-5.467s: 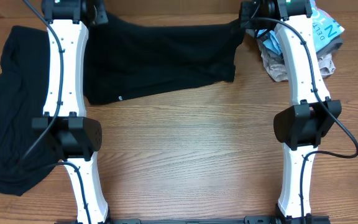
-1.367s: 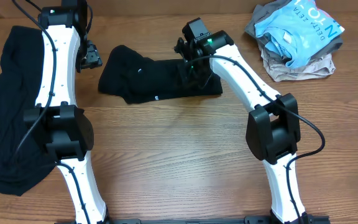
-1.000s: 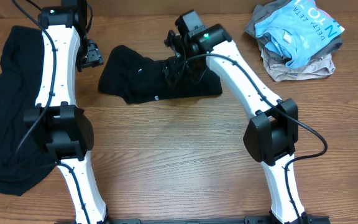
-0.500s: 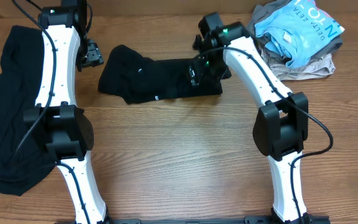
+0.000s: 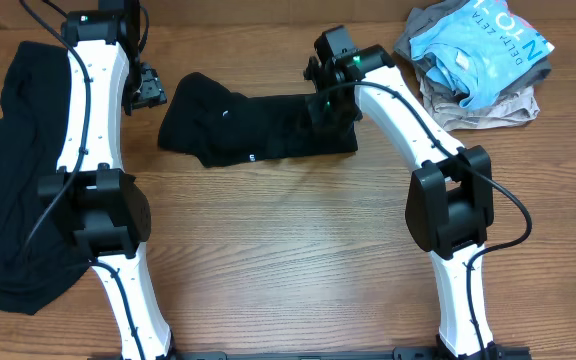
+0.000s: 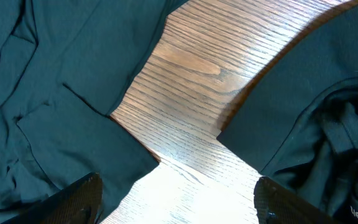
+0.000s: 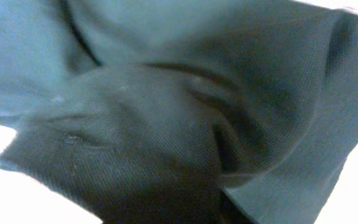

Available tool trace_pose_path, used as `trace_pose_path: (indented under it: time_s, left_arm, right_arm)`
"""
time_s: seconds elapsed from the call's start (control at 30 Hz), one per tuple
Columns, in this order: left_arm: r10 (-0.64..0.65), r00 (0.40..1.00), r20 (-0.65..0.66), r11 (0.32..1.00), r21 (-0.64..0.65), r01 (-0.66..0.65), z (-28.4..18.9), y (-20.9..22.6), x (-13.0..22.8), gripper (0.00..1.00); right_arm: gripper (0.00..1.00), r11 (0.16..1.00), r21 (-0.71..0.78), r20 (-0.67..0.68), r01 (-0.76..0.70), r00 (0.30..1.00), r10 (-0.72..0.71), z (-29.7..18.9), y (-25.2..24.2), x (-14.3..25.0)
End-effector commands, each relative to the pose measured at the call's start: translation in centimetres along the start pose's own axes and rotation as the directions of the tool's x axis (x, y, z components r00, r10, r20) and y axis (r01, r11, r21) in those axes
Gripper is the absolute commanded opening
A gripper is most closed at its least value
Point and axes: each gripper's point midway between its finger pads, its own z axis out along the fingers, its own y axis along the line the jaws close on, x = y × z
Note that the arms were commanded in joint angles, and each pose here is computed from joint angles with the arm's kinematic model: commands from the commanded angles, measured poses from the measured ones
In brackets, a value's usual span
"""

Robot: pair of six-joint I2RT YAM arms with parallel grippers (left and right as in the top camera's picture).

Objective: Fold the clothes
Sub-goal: 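Grasp the strip's left end with the left gripper and fold it rightward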

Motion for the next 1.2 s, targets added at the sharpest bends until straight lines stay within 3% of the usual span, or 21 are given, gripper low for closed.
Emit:
trace_pose_path:
  time_s: [0.0, 0.1, 0.47, 0.5, 0.6, 0.9, 1.03, 1.07, 1.17]
  left_arm:
    - [-0.010, 0.999, 0.048, 1.000, 0.024, 0.008, -1.7, 0.3, -0.8, 0.81]
    - [-0.005, 0.999, 0.048, 1.000, 0.024, 0.004, -1.7, 0.3, -0.8, 0.81]
    - [-0.005, 0.999, 0.048, 1.000, 0.024, 0.004, -1.7, 0.2, -0.8, 0.81]
    - [-0.005, 0.999, 0.048, 1.000, 0.024, 0.004, -1.7, 0.2, -0.8, 0.81]
    - [-0.004, 0.999, 0.047, 1.000, 0.024, 0.003, -1.7, 0.2, -0.8, 0.84]
    - [0.067, 0.998, 0.007, 0.993, 0.092, -0.067, -1.5, -1.0, 0.0, 0.84]
    - [0.149, 0.988, -0.037, 0.976, 0.163, -0.142, -0.4, -2.4, 1.2, 0.85]
    - [0.237, 0.970, -0.048, 0.946, 0.239, -0.220, 1.2, -3.9, 2.1, 0.85]
    - [0.260, 0.964, -0.052, 0.937, 0.255, -0.239, 3.5, -4.5, 2.6, 0.86]
  right_arm:
    - [0.11, 0.999, -0.025, 0.097, 0.032, 0.995, -0.029, -2.4, 1.3, -2.4]
    - [0.07, 0.998, -0.038, 0.117, 0.045, 0.992, -0.040, -2.4, 2.0, -2.9]
    - [0.09, 0.966, -0.166, 0.335, 0.198, 0.933, -0.134, -3.3, 8.5, -7.4]
    - [0.28, 0.963, -0.168, 0.348, 0.210, 0.927, -0.142, -3.4, 9.0, -7.6]
    - [0.98, 0.957, -0.171, 0.367, 0.234, 0.917, -0.159, -3.4, 10.2, -7.8]
    - [1.00, 0.978, -0.154, 0.300, 0.142, 0.950, -0.091, -6.4, 7.8, -6.3]
    - [1.00, 0.994, -0.095, 0.248, 0.058, 0.968, -0.033, -9.8, 4.3, -4.6]
    - [1.00, 0.998, -0.070, 0.211, -0.004, 0.977, 0.018, -11.2, 1.7, -3.3]
    - [1.00, 0.996, -0.055, 0.164, -0.068, 0.983, 0.076, -11.6, -1.0, -2.1]
